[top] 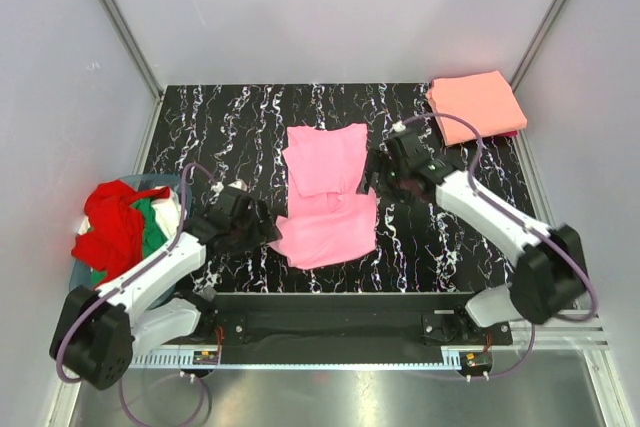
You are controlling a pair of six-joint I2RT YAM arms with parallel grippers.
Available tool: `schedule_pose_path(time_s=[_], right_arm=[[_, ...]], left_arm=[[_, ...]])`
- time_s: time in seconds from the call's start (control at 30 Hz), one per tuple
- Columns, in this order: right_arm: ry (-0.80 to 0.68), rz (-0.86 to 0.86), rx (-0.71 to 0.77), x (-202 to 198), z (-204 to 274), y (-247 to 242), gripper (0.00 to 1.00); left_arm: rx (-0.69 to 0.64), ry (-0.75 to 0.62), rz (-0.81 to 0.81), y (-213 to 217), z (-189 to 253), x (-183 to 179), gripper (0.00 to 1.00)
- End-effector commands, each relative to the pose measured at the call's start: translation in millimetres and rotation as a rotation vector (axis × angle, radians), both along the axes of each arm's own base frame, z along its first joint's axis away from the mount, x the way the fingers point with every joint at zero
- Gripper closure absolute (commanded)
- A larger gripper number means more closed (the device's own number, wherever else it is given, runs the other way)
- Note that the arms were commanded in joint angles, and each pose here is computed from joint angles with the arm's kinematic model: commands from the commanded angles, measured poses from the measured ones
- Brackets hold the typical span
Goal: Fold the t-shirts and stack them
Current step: Fold the tshirt
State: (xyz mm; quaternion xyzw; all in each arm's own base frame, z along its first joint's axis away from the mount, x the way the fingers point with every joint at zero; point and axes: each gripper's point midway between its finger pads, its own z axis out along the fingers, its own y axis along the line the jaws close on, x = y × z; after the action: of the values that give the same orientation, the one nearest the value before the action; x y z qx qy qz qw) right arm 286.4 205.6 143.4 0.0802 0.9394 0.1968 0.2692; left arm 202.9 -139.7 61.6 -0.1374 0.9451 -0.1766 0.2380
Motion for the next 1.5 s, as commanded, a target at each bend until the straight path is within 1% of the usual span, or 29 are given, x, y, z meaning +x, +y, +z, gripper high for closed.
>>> schedule_pose_path(time_s=[0.0,0.03,0.1,0.13,0.2,0.23,0.3,0.37,0.43,0.47,0.53,0.57,0.63,0.67,0.7,0.73,0.77,0.8,0.87,0.9,1.03,1.1,1.2,1.27,1.3,1.33,1.4,1.43,1.47], right_arm=[[-0.057,0.013,-0.114,35.3,0.1,-1.7,0.08],[-0.03,0.02,-0.148,40.4,-13.6,-1.7,0.08],[-0.041,0.021,-0.152,53.3,-14.6,2.0,0.08],[-0.019,0.024,-0.17,57.5,-25.2,2.5,0.09],[-0.016,0.03,-0.172,66.0,-27.7,5.7,0.09],[0.008,0.031,-0.199,67.7,-39.1,4.8,0.09],[0.011,0.037,-0.2,74.1,-43.8,6.7,0.09],[0.028,0.043,-0.199,78.9,-54.7,9.6,0.11],[0.053,0.055,-0.195,79.6,-66.3,13.2,0.13],[0.059,0.056,-0.19,80.3,-69.5,15.0,0.2],[0.073,0.063,-0.161,78.4,-74.5,20.6,0.27],[0.073,0.069,-0.147,77.3,-78.9,22.9,0.36],[0.078,0.092,-0.092,73.9,-77.8,32.5,0.5],[0.077,0.098,-0.078,72.2,-79.7,34.9,0.59],[0.068,0.096,-0.063,72.0,-74.6,35.8,0.75],[0.063,0.094,-0.057,71.3,-71.6,35.8,0.83],[0.06,0.091,-0.055,69.7,-69.4,34.7,0.87],[0.039,0.089,-0.043,68.9,-58.0,34.4,0.94],[0.02,0.098,-0.025,65.6,-45.7,35.8,0.97],[-0.004,0.111,0.011,63.1,-29.8,38.8,1.0],[-0.104,0.198,0.139,54.5,15.0,55.0,1.0],[-0.163,0.273,0.211,45.4,41.6,64.3,1.0],[-0.252,0.374,0.293,39.3,66.0,76.5,1.0],[-0.291,0.413,0.322,41.9,70.3,81.7,1.0],[-0.292,0.45,0.348,39.9,69.5,86.6,1.0],[-0.281,0.437,0.352,50.9,58.2,85.1,1.0],[-0.24,0.428,0.374,61.3,44.4,85.0,1.0],[-0.201,0.407,0.375,74.1,24.1,82.3,1.0],[-0.186,0.401,0.38,81.5,17.9,82.8,1.0]], left_arm=[[-0.059,-0.099,0.038,-11.4,3.3,28.5,0.08],[-0.07,-0.12,0.038,-14.4,5.2,34.4,0.08],[-0.076,-0.131,0.038,-17.6,0.9,40.6,0.06],[-0.078,-0.135,0.038,-18.8,-0.2,43.0,0.06],[-0.106,-0.127,0.019,-26.7,-4.3,45.3,0.06],[-0.111,-0.128,0.014,-28.7,-4.8,46.9,0.06],[-0.106,-0.118,0.012,-29.9,-10.4,48.7,0.07],[-0.101,-0.114,0.012,-30.7,-14.5,51.1,0.11],[-0.116,-0.124,0.003,-35.0,-14.5,54.7,0.2],[-0.114,-0.119,-0.002,-36.4,-16.6,56.6,0.25],[-0.137,-0.126,-0.018,-42.6,-14.9,60.1,0.33],[-0.144,-0.133,-0.028,-45.0,-13.3,61.6,0.44],[-0.153,-0.15,-0.048,-48.7,-8.8,65.1,0.59],[-0.157,-0.167,-0.061,-51.9,-2.7,69.1,0.74],[-0.155,-0.187,-0.085,-53.6,2.2,71.3,0.81],[-0.165,-0.221,-0.103,-57.8,14.6,76.9,0.85],[-0.165,-0.238,-0.122,-59.5,20.6,78.7,0.92],[-0.162,-0.269,-0.167,-63.2,29.0,80.1,0.95],[-0.189,-0.354,-0.232,-72.9,57.6,87.1,0.96],[-0.2,-0.389,-0.307,-80.3,67.7,84.4,0.96],[-0.251,-0.521,-0.448,-99.7,112.8,88.9,0.96],[-0.317,-0.569,-0.526,-112.9,130.4,85.2,0.96],[-0.406,-0.664,-0.635,-131.8,156.4,82.8,0.94],[-0.43,-0.697,-0.66,-139.1,162.3,94.1,0.93],[-0.46,-0.686,-0.704,-144.4,162.3,93.0,0.92],[-0.466,-0.66,-0.699,-148.0,156.6,108.8,0.91],[-0.476,-0.603,-0.695,-150.9,145.5,123.7,0.88],[-0.473,-0.565,-0.681,-153.4,133.6,141.2,0.87],[-0.468,-0.524,-0.672,-154.0,123.8,147.3,0.85]])
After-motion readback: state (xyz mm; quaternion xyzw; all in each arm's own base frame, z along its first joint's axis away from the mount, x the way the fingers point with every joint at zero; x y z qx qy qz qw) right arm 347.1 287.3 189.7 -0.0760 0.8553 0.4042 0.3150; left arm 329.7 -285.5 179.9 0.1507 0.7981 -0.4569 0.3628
